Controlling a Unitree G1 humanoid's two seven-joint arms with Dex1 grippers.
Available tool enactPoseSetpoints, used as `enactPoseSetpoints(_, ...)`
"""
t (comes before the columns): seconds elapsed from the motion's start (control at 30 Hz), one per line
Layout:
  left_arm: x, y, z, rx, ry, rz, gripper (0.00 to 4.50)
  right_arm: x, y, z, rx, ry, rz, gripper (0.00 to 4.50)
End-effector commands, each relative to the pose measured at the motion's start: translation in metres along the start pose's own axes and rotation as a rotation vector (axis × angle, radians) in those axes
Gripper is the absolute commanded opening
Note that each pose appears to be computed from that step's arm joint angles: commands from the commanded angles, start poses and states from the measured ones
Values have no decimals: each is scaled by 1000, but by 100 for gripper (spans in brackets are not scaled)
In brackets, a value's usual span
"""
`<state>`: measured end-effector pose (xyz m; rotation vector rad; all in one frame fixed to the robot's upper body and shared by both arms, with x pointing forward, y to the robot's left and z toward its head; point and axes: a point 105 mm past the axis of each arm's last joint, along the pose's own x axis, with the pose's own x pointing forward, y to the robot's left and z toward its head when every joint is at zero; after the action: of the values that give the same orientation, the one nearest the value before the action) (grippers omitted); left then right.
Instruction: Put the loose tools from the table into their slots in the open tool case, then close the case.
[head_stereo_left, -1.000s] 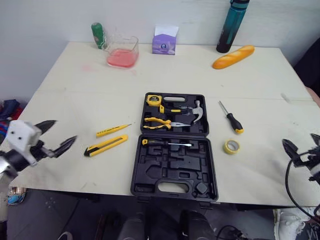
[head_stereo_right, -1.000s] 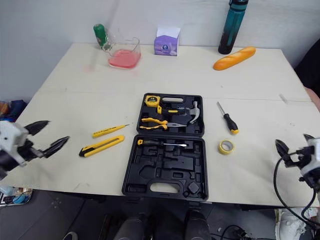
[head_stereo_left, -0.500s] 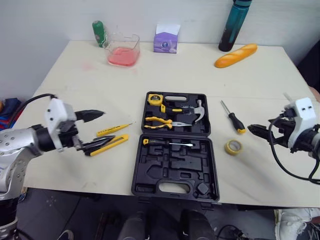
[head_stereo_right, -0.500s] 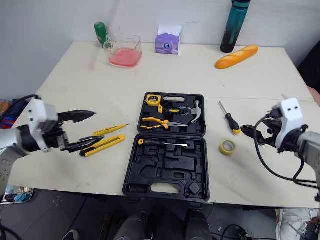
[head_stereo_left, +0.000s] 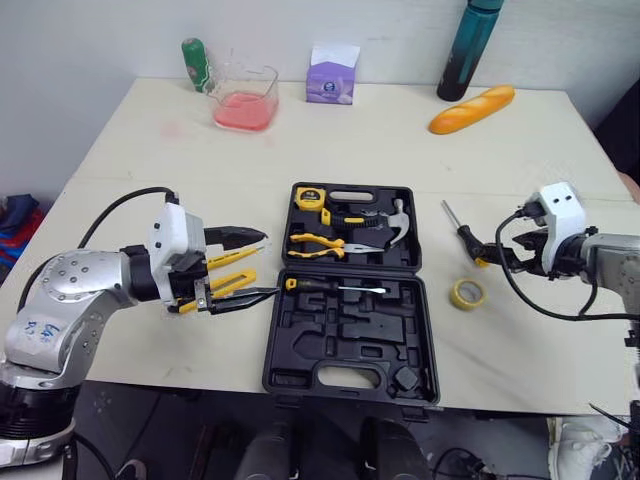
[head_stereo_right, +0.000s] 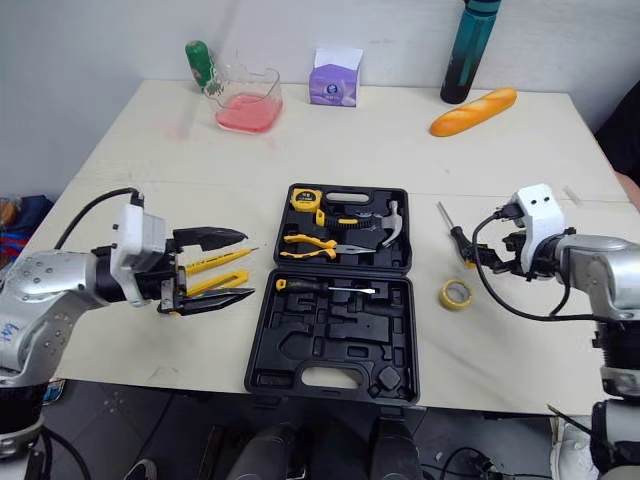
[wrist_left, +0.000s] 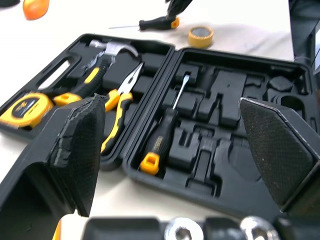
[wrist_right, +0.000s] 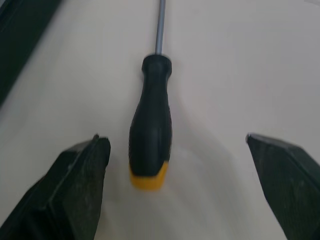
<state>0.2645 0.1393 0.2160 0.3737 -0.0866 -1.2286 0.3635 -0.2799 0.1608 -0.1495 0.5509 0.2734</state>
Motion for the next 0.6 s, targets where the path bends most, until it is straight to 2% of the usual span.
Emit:
enactPoseSetpoints(0.03, 4, -5, 14, 48, -24, -16, 446, 4, -6, 9, -35, -23, -36, 450)
enactPoseSetpoints(0.13, 6, -6, 15, 49, -23, -24, 446, 18, 3, 8, -14, -13, -4, 450)
enactPoseSetpoints(0.3, 6, -8, 16, 51, -16, -24, 446, 24, 2, -5, -34, 34, -12, 450)
enactPoseSetpoints(0.4, 5, -8, 15, 49, -11, -20, 450, 24, 0, -7, -11, 35, -21, 365)
enactPoseSetpoints(0.53, 4, -9, 14, 42, -2, -24, 450, 26, -2, -15, 51, 38, -26, 167)
enactPoseSetpoints(0.6, 4, -9, 14, 42, -3, -23, 450, 26, -2, -17, 68, 39, -26, 101)
